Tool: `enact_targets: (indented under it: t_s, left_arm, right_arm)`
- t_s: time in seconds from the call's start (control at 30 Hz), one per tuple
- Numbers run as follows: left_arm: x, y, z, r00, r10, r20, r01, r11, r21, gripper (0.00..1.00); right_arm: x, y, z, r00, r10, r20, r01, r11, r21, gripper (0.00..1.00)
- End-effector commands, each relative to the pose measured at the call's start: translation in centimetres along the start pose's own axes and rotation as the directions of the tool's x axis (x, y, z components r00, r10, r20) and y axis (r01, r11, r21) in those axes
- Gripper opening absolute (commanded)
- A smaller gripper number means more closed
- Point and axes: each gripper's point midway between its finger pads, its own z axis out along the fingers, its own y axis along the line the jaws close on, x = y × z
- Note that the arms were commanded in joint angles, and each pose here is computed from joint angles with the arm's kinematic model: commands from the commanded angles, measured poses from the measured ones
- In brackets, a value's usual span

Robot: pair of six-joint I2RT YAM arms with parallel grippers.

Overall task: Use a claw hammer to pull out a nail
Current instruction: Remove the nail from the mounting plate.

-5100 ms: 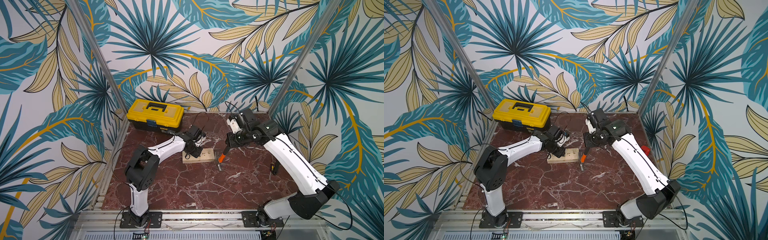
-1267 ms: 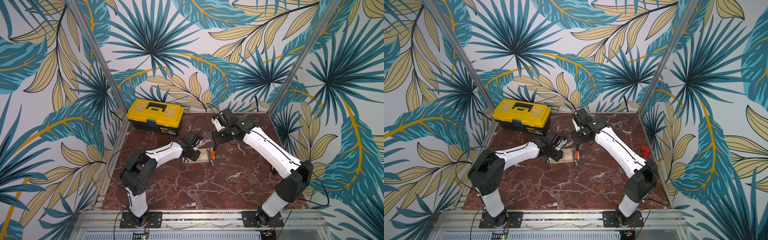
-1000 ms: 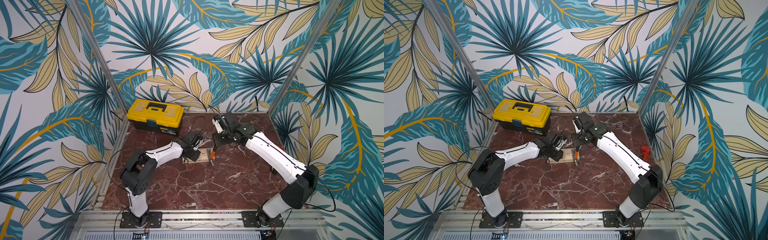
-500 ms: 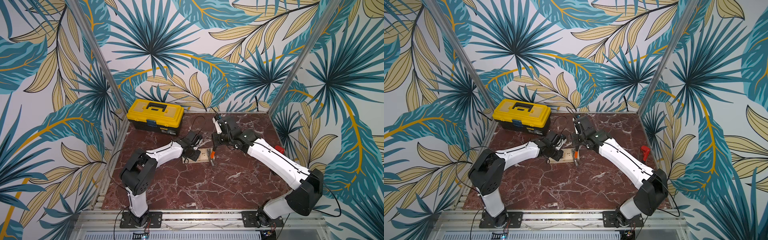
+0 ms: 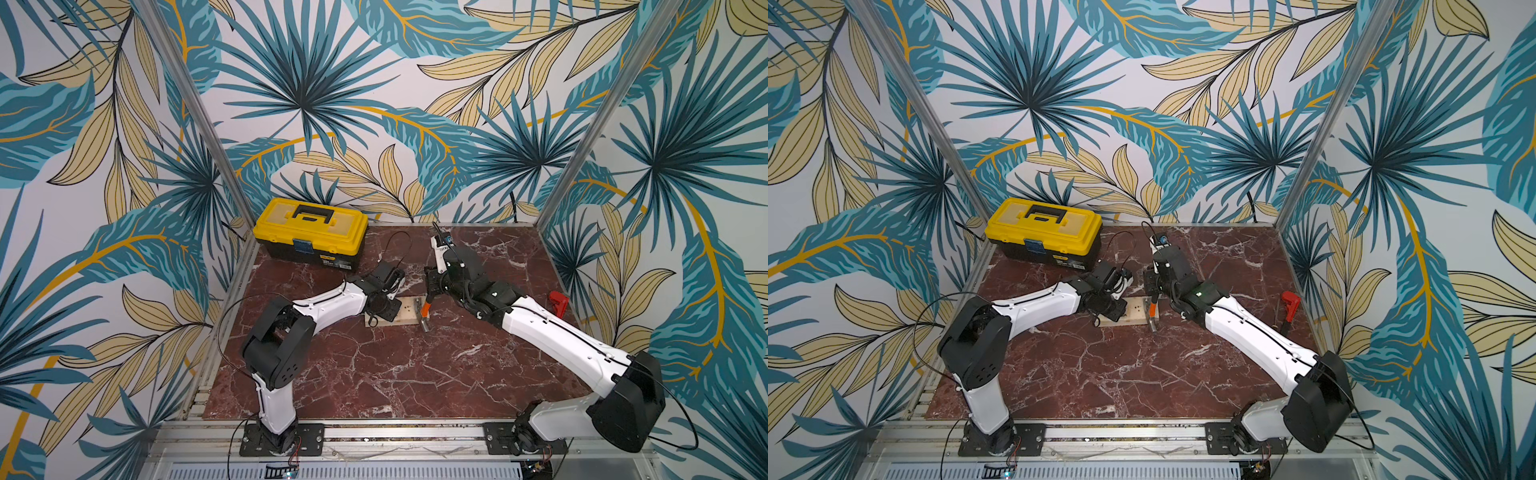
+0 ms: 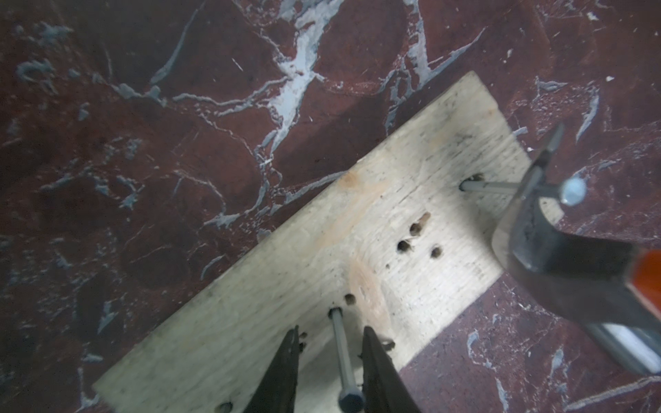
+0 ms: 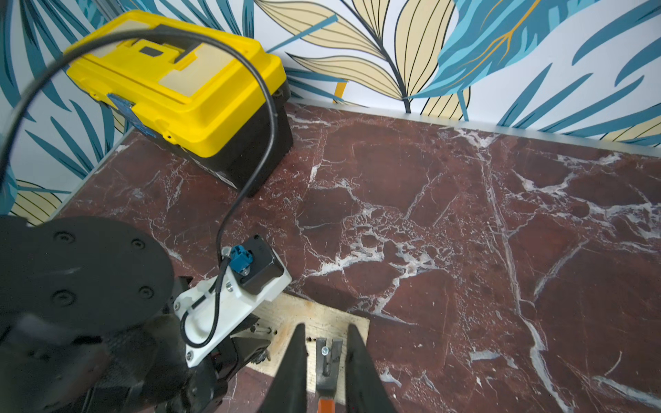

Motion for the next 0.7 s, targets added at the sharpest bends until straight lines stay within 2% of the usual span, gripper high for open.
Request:
enact_targets:
  t_s: [0.0,0.23,0.27,0.67]
  left_arm:
    - [6.2,0.9,2.9,0.975,-0.034,-0.219,0.028,0.999,-0.033,0.31]
    - [6.5,0.9,3.1,0.972,-0.041,-0.232,0.034,0.999,-0.032,0.30]
    - [6.6,1.0,3.1,0.972,-0.042,-0.233,0.034,0.999,-0.034,0.30]
    - [7.7,1.5,3.7,0.957,-0.064,-0.282,0.047,0.997,-0.065,0.28]
  right_arm:
    - [7.0,-1.0,1.7,0.984,-0.039,-0.175,0.047,0.998,0.042,0.00]
    - [9.0,-1.5,0.9,0.989,-0.016,-0.150,0.023,0.999,0.047,0.00]
    - [8.5,-1.3,0.9,0.993,-0.006,-0.119,0.011,0.999,0.043,0.00]
    - [10.7,-1.1,1.1,0.992,-0.047,-0.116,0.054,0.997,0.063,0.00]
